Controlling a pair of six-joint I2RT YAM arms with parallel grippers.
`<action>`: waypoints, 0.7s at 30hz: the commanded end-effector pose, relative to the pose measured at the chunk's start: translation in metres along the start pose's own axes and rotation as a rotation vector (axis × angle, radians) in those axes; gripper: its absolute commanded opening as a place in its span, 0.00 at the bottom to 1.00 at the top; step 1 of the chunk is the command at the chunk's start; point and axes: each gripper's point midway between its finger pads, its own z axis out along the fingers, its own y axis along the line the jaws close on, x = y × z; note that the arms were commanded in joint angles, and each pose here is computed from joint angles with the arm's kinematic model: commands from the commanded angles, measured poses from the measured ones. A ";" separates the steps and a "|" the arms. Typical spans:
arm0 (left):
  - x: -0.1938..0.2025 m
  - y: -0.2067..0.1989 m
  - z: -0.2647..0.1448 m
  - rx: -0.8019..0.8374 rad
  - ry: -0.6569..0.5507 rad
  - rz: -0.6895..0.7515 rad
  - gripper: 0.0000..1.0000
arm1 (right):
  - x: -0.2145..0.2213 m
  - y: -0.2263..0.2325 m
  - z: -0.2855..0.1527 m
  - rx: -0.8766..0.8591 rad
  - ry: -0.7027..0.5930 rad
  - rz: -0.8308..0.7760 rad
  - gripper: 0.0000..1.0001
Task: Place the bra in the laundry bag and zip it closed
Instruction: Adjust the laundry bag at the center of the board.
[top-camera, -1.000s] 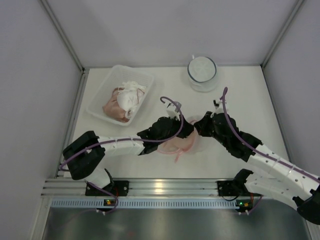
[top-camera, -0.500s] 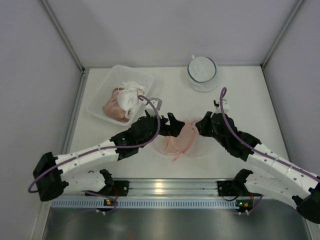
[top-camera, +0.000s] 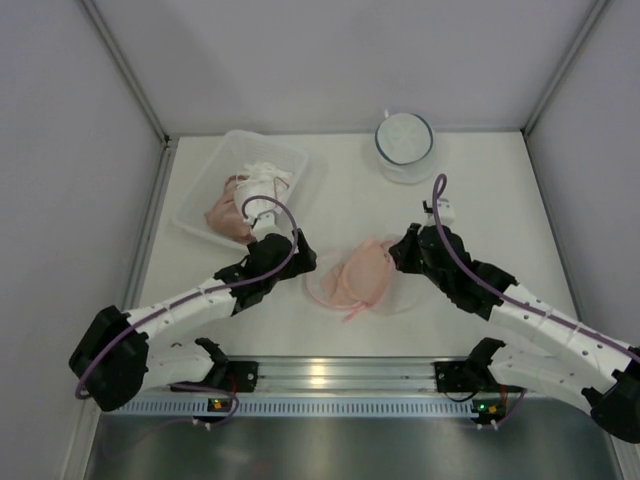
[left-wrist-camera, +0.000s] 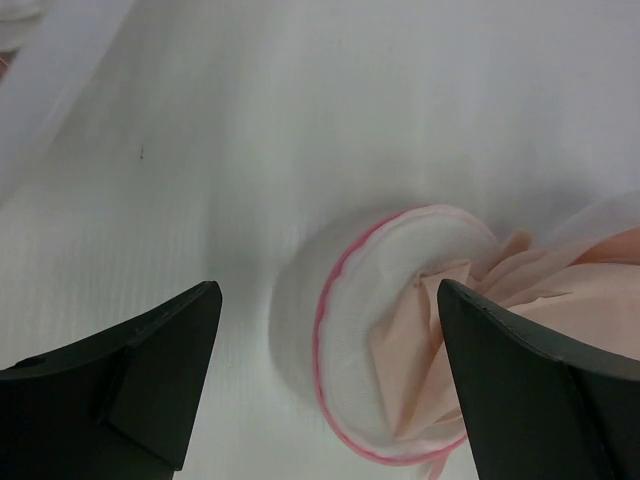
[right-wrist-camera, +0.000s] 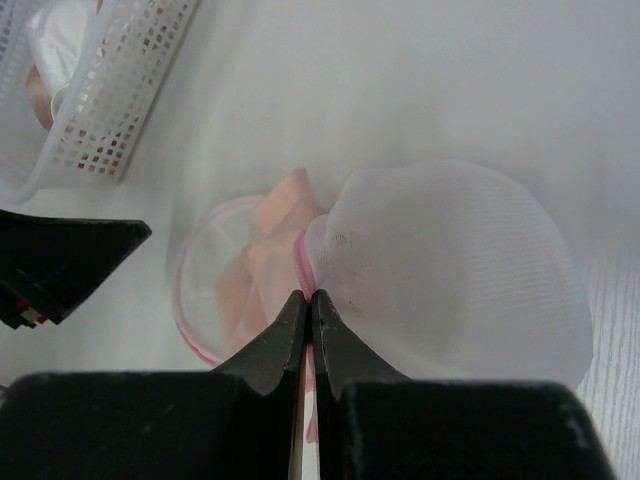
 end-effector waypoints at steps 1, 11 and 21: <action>0.011 -0.010 0.010 0.024 0.052 -0.030 0.95 | -0.019 0.018 -0.003 -0.056 -0.055 0.000 0.00; 0.041 -0.004 0.036 0.010 0.121 -0.045 0.83 | -0.024 0.017 -0.003 -0.047 -0.068 -0.014 0.00; 0.048 -0.036 0.037 0.139 0.200 -0.039 0.00 | -0.027 0.010 -0.005 -0.012 -0.089 -0.017 0.00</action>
